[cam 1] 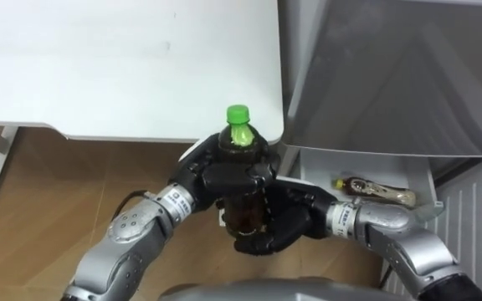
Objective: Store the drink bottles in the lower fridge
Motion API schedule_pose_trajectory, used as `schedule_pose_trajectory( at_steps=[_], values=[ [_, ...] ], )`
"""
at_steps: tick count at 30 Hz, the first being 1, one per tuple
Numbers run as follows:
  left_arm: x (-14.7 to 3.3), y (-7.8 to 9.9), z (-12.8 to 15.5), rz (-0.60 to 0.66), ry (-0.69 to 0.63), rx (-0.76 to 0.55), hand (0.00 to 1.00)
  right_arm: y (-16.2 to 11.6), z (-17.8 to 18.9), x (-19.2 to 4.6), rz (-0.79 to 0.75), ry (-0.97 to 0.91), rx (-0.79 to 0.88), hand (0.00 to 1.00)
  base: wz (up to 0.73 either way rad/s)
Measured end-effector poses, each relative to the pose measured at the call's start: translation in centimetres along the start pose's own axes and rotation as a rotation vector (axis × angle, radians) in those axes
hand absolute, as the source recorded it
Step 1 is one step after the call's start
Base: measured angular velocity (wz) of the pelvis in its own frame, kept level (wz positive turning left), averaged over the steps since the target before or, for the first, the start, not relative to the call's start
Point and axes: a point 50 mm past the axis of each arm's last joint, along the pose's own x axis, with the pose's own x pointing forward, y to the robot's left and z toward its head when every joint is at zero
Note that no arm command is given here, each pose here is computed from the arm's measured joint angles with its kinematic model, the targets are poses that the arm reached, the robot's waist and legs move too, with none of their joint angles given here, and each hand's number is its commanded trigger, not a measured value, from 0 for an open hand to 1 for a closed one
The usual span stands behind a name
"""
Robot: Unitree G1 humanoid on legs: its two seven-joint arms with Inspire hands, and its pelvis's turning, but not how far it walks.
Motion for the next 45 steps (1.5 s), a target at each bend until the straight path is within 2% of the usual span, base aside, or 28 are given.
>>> schedule_pose_trajectory(
  at_steps=[17, 18, 21, 23, 24, 26, 45],
  values=[
    [0.5, -1.3, -0.3, -0.112, 0.03, 0.017, 1.0, 0.7, -0.8, 0.5, 0.04, 0.027, 0.021, 1.0, 0.0],
    [0.5, -1.3, -0.3, -0.113, 0.029, 0.016, 0.97, 0.7, -0.8, 0.5, 0.041, 0.027, 0.022, 1.0, 0.0],
    [0.5, -1.3, -0.2, -0.117, 0.024, 0.0, 0.62, 0.7, -0.9, 0.4, 0.043, 0.019, 0.035, 1.0, 0.0],
    [0.5, -1.3, -0.2, -0.119, 0.02, -0.009, 0.56, 0.7, -0.9, 0.4, 0.044, 0.016, 0.04, 1.0, 0.0],
    [0.5, -1.3, -0.2, -0.119, 0.02, -0.01, 0.44, 0.7, -0.9, 0.4, 0.044, 0.015, 0.04, 1.0, 0.0],
    [0.5, -1.3, -0.2, -0.119, 0.02, -0.009, 0.0, 0.7, -0.9, 0.4, 0.044, 0.015, 0.043, 1.0, 0.0],
    [1.0, -1.2, 0.7, -0.128, -0.001, 0.017, 0.0, 1.2, -1.0, 0.6, 0.072, -0.002, 0.076, 1.0, 0.0]
  ],
)
